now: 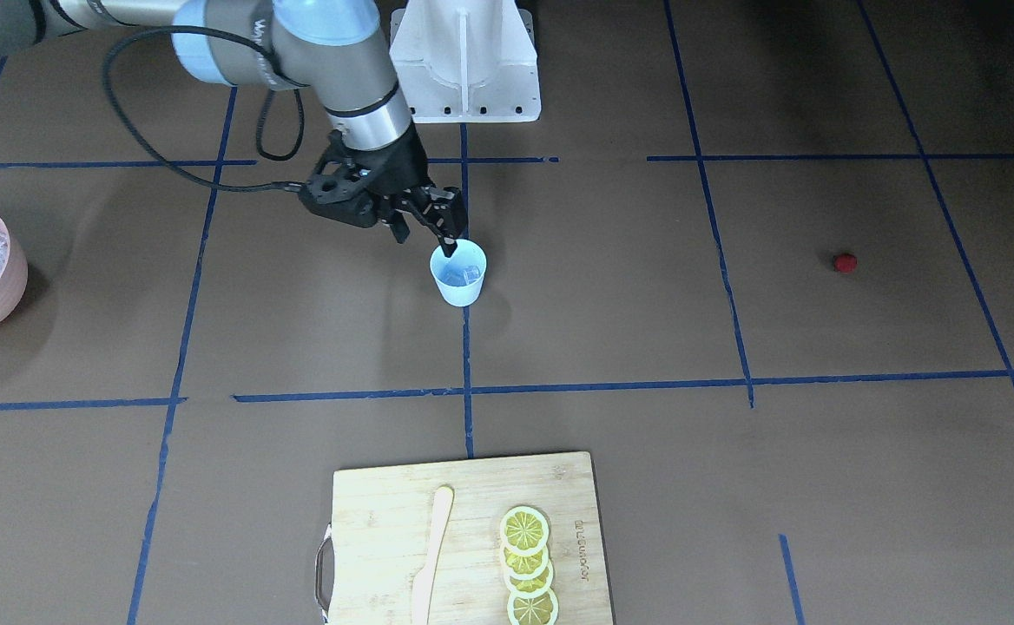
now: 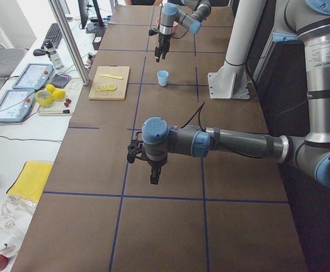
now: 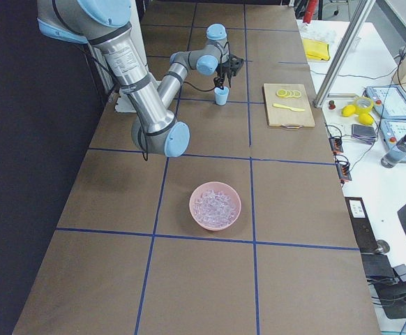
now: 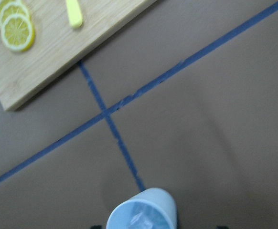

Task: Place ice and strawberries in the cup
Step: 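Return the right gripper over the ice bowl while the left gripper reaches toward the strawberry, then lower the left gripper onto the red strawberry and grasp it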

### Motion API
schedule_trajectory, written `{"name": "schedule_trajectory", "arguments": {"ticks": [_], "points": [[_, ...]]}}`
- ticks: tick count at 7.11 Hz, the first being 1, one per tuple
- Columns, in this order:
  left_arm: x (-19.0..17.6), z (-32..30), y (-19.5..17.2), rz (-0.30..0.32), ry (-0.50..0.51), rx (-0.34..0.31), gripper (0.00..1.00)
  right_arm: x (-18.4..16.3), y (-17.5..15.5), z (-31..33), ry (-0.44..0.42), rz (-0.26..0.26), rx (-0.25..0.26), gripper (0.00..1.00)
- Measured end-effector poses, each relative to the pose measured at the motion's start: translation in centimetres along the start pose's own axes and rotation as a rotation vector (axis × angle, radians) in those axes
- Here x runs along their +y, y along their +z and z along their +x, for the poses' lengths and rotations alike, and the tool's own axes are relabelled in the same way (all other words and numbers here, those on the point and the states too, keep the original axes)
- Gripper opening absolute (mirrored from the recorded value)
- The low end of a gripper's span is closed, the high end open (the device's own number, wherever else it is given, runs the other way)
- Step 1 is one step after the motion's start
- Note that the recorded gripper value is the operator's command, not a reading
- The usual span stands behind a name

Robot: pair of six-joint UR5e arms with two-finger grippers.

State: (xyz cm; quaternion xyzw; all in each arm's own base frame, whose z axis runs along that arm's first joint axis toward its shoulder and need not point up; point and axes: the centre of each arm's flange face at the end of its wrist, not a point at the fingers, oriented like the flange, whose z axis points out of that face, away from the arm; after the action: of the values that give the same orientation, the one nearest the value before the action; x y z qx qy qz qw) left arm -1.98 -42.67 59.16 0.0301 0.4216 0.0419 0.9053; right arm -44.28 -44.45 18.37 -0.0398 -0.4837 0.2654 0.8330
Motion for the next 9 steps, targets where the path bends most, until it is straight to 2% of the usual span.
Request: {"name": "schedule_trajectory", "arguments": {"ticks": [1, 2, 4, 6, 9], "points": [[-0.4, 1.1, 1.1, -0.008, -0.026, 0.003, 1.0, -4.1, -3.3, 4.5, -0.017, -0.016, 0.006, 0.99], [-0.8, 2.9, 2.4, -0.01, -0.055, 0.008, 1.0, -8.3, -6.2, 9.6, -0.07, -0.023, 0.026, 0.99], [-1.2, 7.1, 5.2, 0.003, -0.105, 0.027, 1.0, -14.8, -9.5, 18.9, -0.216, -0.009, 0.088, 0.99], [-0.8, 12.3, 10.4, 0.009, -0.12, -0.052, 1.0, -18.9, -11.8, 28.3, -0.357, -0.008, 0.167, 0.99], [0.3, 16.4, 14.7, 0.033, -0.122, -0.113, 1.0, -23.1, -15.6, 36.8, -0.465, -0.016, 0.202, 0.99]]}}
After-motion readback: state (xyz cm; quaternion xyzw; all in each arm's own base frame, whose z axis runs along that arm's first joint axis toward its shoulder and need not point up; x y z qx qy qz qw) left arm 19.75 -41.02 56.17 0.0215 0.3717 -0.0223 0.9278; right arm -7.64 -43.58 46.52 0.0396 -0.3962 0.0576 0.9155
